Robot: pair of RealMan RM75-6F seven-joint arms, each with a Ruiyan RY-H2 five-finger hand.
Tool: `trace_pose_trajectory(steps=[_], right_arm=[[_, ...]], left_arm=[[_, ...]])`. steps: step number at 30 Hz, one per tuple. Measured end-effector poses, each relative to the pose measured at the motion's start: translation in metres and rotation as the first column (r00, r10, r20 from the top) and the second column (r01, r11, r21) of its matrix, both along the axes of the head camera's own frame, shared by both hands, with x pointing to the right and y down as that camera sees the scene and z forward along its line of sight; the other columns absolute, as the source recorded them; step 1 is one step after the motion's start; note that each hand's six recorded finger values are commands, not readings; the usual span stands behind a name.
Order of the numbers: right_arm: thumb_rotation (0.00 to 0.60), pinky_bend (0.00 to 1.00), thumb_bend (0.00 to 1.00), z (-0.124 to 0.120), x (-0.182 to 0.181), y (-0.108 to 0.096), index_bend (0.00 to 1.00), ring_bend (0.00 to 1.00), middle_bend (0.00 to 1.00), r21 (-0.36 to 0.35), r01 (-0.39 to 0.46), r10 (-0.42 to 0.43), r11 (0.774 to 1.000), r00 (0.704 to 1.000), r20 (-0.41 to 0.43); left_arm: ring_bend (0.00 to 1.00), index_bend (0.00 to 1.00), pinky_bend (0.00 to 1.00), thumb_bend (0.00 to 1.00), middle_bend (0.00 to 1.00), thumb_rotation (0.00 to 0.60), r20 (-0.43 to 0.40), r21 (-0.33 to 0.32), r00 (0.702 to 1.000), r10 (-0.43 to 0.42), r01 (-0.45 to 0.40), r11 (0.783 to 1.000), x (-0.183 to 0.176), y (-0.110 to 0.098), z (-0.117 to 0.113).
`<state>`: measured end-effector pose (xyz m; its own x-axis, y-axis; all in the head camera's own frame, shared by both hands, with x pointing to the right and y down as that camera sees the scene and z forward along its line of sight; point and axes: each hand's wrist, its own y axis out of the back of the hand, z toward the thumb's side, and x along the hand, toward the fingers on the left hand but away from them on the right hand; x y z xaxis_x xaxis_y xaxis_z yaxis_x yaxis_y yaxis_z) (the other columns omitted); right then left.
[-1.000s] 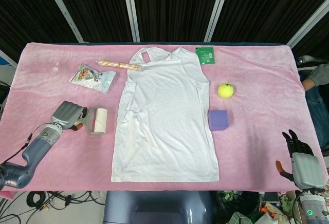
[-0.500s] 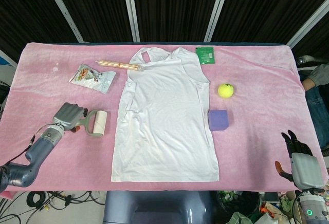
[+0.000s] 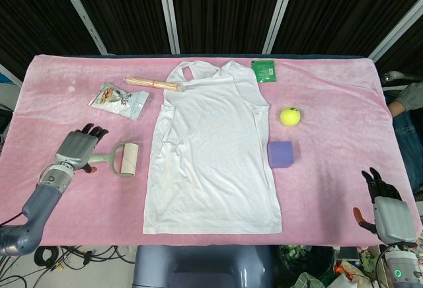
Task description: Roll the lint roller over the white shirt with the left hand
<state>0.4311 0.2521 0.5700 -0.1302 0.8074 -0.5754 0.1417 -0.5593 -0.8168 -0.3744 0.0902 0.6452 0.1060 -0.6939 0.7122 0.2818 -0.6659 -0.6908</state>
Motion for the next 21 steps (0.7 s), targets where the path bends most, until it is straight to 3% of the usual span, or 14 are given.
trace_pose_trajectory(steps=[5, 9, 16, 21], right_arm=[[0.600, 0.15, 0.28, -0.001, -0.001, 0.000, 0.04, 0.15, 0.00, 0.005, 0.008, -0.008, 1.000, 1.000, -0.005], [0.600, 0.15, 0.28, -0.002, -0.001, -0.001, 0.05, 0.15, 0.00, 0.009, 0.018, -0.018, 1.000, 1.000, -0.007], [0.600, 0.15, 0.28, -0.004, -0.004, -0.002, 0.05, 0.14, 0.00, 0.021, 0.064, -0.064, 0.998, 0.998, -0.014], [0.600, 0.15, 0.28, -0.005, -0.004, -0.002, 0.05, 0.14, 0.00, 0.025, 0.079, -0.079, 0.997, 0.997, -0.015]], left_arm=[[0.03, 0.20, 0.25, 0.13, 0.16, 0.600, -0.067, 0.168, 0.998, -0.010, 0.021, 0.986, -0.010, 0.007, -0.039], [0.02, 0.20, 0.20, 0.13, 0.16, 0.600, -0.124, 0.245, 0.992, -0.020, 0.051, 0.968, -0.026, 0.042, -0.070], [0.00, 0.19, 0.16, 0.13, 0.12, 0.600, -0.225, 0.259, 0.967, -0.124, 0.181, 0.949, -0.060, 0.116, -0.100], [0.00, 0.19, 0.14, 0.13, 0.11, 0.600, -0.247, 0.258, 0.952, -0.184, 0.247, 0.934, -0.082, 0.140, -0.102]])
